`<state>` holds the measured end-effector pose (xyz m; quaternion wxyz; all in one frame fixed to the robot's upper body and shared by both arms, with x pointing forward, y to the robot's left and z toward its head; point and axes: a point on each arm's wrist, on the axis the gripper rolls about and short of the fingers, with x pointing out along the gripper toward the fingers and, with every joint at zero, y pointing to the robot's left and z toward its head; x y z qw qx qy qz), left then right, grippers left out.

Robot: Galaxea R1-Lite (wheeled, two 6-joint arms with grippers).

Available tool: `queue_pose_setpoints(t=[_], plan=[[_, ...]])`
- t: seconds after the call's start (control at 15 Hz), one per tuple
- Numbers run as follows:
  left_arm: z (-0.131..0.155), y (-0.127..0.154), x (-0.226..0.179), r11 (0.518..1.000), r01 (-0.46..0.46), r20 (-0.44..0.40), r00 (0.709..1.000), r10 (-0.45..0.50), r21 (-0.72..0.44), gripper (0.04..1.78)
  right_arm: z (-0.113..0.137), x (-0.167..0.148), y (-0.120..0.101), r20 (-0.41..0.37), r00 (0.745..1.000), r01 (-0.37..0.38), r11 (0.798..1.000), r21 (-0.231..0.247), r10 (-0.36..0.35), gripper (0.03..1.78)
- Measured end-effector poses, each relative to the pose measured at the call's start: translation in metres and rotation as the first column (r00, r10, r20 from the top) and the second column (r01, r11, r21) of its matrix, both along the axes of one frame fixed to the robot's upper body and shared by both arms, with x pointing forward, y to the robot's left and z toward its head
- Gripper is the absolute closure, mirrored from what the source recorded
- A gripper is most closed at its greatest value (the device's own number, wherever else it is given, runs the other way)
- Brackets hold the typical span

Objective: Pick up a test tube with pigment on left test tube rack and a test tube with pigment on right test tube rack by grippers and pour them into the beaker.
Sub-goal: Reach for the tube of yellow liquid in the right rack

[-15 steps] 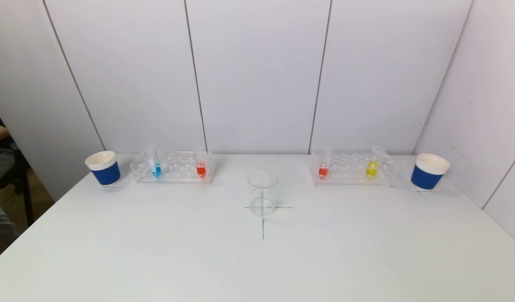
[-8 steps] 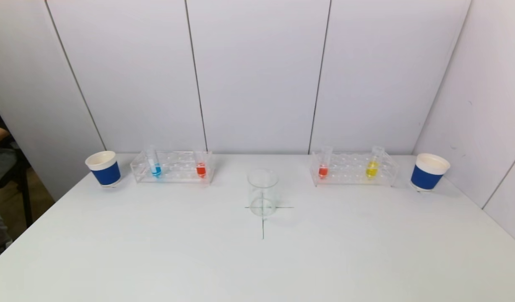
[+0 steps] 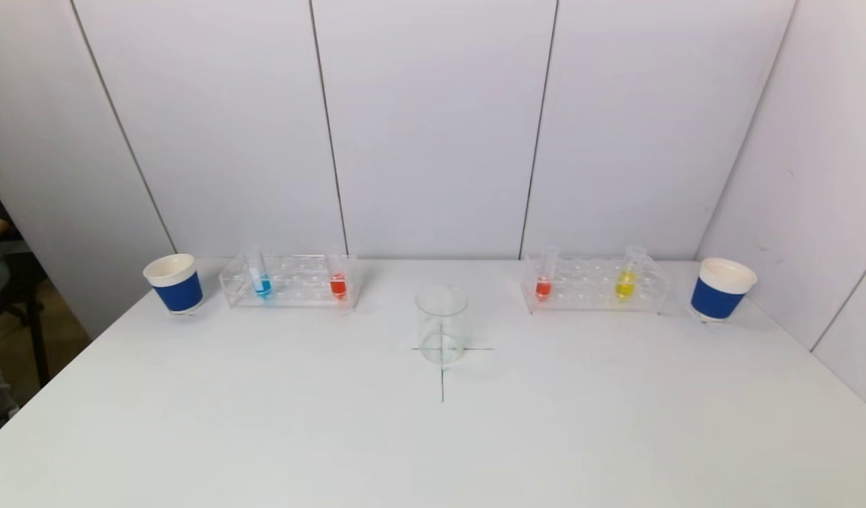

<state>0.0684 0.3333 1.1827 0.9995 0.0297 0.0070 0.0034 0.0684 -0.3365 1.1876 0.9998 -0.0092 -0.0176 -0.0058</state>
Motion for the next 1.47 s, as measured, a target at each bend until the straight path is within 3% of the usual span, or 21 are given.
queue_pose_setpoints(t=[0.27,0.6,0.8,1.07,1.47], plan=[[0.0,0.0,0.0,1.0,0.0,0.0,1.0,0.0,0.0,0.06,0.026,-0.011,0.0,0.052,0.998,0.016,1.0,0.008,-0.017,0.04],[0.0,0.0,0.0,1.0,0.0,0.0,1.0,0.0,0.0,0.06,0.089,-0.029,0.0,0.079,0.997,0.002,1.0,0.006,-0.003,0.04],[0.0,0.0,0.0,1.0,0.0,0.0,1.0,0.0,0.0,0.06,0.128,-0.019,0.0,0.063,0.998,-0.015,1.0,0.002,0.014,0.04],[0.0,0.0,0.0,1.0,0.0,0.0,1.0,0.0,0.0,0.06,0.171,0.019,0.001,0.011,0.998,-0.059,0.998,0.005,0.058,0.04],[0.0,0.0,0.0,1.0,0.0,0.0,1.0,0.0,0.0,0.06,0.214,0.12,0.001,-0.021,0.997,-0.071,0.997,0.009,0.071,0.04]])
